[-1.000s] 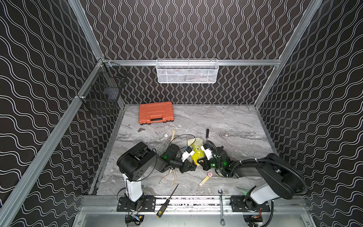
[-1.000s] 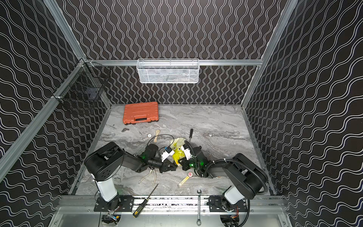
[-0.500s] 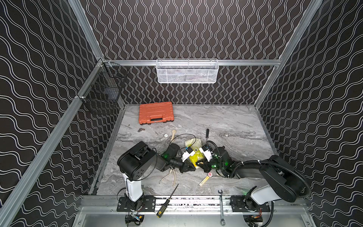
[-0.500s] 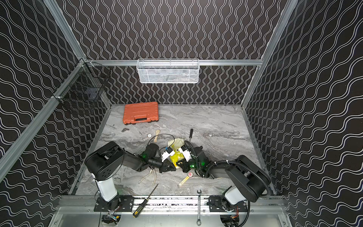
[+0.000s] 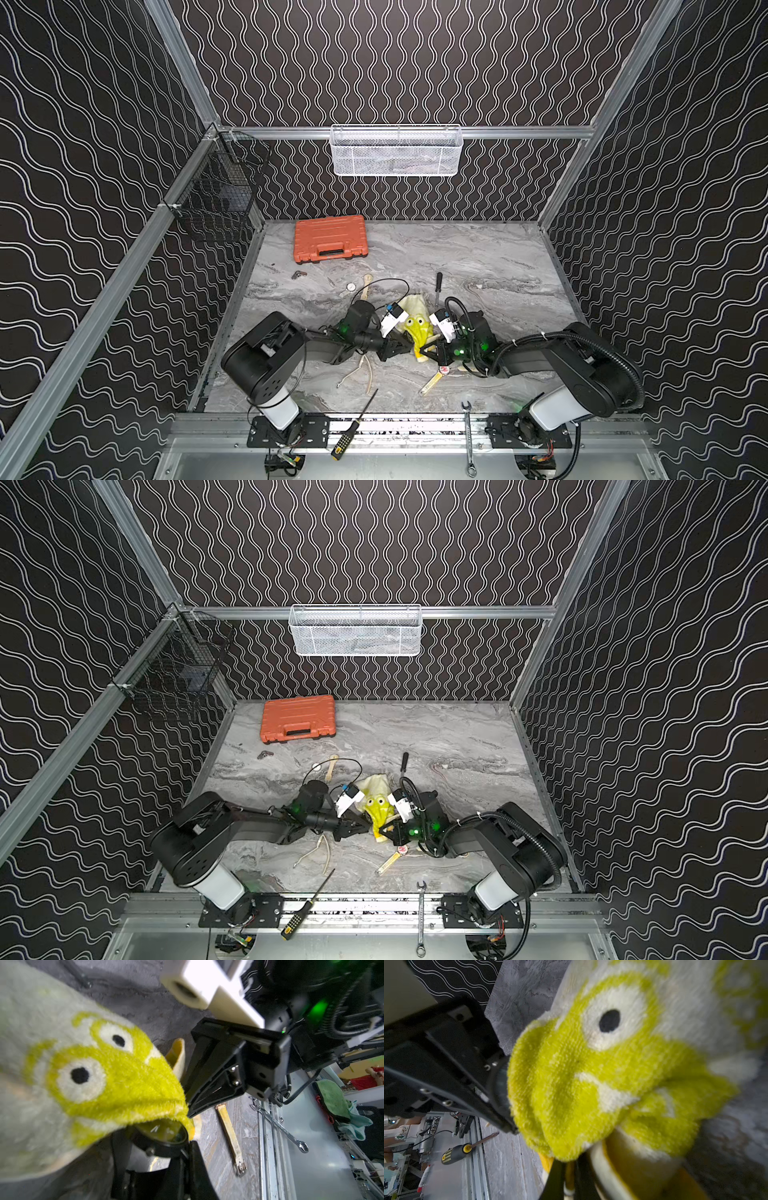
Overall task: Wipe the watch dial
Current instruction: Wipe the dirt from the watch dial.
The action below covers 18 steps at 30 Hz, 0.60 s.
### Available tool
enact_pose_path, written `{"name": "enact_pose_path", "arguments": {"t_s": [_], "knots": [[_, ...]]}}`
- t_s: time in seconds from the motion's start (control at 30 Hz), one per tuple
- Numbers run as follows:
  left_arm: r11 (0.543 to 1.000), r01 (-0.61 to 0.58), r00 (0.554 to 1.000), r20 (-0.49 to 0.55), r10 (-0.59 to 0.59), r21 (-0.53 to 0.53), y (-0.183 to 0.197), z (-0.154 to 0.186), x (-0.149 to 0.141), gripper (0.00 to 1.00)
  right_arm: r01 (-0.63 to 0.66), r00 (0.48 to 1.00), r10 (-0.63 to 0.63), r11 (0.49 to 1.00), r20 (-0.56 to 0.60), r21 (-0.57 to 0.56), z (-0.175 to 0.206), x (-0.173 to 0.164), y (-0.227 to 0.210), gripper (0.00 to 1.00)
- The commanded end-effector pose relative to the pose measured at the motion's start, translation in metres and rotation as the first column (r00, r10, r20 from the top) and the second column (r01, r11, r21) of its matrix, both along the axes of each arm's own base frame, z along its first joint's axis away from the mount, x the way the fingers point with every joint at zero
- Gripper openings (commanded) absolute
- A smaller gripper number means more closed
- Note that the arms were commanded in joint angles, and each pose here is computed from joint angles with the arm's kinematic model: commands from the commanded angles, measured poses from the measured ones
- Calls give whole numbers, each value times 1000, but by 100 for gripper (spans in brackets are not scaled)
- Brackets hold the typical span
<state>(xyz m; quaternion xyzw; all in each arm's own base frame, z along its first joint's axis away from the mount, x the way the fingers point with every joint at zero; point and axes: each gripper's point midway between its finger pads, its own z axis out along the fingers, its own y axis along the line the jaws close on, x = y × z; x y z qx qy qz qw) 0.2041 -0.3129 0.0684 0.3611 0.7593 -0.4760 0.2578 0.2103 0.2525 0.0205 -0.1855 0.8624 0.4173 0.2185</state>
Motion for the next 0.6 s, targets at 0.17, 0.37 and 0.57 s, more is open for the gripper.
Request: {"name": "enact_pose_path", "arguments": {"t_s": [0.17, 0.37, 0.57], "knots": [[977, 153, 929, 358, -92, -146, -2, 59, -24, 0, 95, 994, -101, 990, -50, -105, -18, -9, -28, 0], [945, 297, 806, 567, -169, -140, -8, 82, -56, 0, 96, 994, -100, 990, -33, -103, -18, -8, -29, 0], [929, 326, 785, 598, -162, -177, -6, 82, -69, 0, 90, 996, -93, 991, -18, -100, -16, -7, -28, 0]]}}
